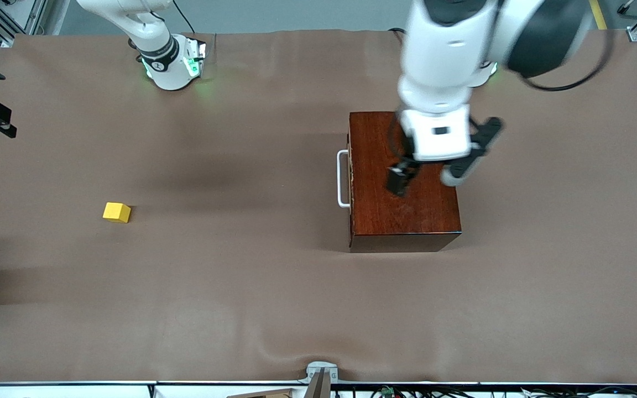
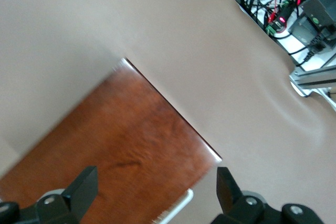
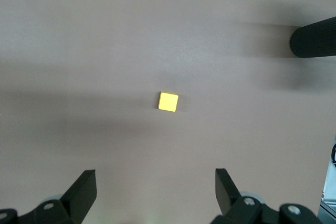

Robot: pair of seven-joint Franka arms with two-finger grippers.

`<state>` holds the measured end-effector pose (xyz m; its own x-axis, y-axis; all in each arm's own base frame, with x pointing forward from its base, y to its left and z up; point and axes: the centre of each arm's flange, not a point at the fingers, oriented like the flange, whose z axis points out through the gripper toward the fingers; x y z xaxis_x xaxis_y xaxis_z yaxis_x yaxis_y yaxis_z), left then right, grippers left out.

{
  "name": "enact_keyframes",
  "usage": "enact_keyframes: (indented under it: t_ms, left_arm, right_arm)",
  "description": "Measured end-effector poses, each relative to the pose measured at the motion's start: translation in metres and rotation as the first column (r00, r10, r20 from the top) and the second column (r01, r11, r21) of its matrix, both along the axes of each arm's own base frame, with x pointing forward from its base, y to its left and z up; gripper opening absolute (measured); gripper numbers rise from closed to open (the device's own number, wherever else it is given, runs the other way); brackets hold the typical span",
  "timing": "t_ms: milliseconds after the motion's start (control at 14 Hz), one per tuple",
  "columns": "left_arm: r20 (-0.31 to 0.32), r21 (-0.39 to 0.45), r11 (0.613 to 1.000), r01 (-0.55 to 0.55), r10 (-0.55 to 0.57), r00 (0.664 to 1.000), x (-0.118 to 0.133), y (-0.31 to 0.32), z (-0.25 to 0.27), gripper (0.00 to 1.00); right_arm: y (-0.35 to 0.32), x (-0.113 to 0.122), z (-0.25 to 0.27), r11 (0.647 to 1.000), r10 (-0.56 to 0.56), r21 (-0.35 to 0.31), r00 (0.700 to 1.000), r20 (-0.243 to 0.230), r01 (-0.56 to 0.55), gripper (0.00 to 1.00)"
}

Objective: Open drawer, take yellow block, close drawer

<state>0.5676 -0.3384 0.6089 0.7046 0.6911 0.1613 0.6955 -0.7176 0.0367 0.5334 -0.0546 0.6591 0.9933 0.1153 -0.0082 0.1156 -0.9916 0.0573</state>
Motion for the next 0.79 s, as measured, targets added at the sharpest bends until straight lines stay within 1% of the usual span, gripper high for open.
enact_keyframes:
  t_ms: [215,430,573,788]
  left_arm:
    - [-0.043,0.023,0.994,0.105,-0.104,0.994,0.005,0.058,0.021,1.00]
    - [-0.086,0.031,0.972,0.234,-0.231,0.969,0.006,0.124,0.031,1.00]
    - [-0.123,0.027,0.948,0.316,-0.311,0.943,0.001,0.176,0.033,1.00]
    - [-0.166,0.004,0.891,0.455,-0.448,0.879,-0.015,0.244,0.033,1.00]
  right_arm:
    - [0.001,0.000,0.000,1.000,0.000,0.005,1.000,-0.001,0.000,1.00]
    - [0.000,0.000,0.000,0.999,-0.006,0.043,1.000,0.002,0.006,1.00]
    - [-0.004,-0.001,-0.001,0.998,-0.014,0.054,1.000,-0.003,0.014,1.00]
    - [-0.004,-0.002,-0.002,0.998,-0.016,0.059,1.000,-0.009,0.016,1.00]
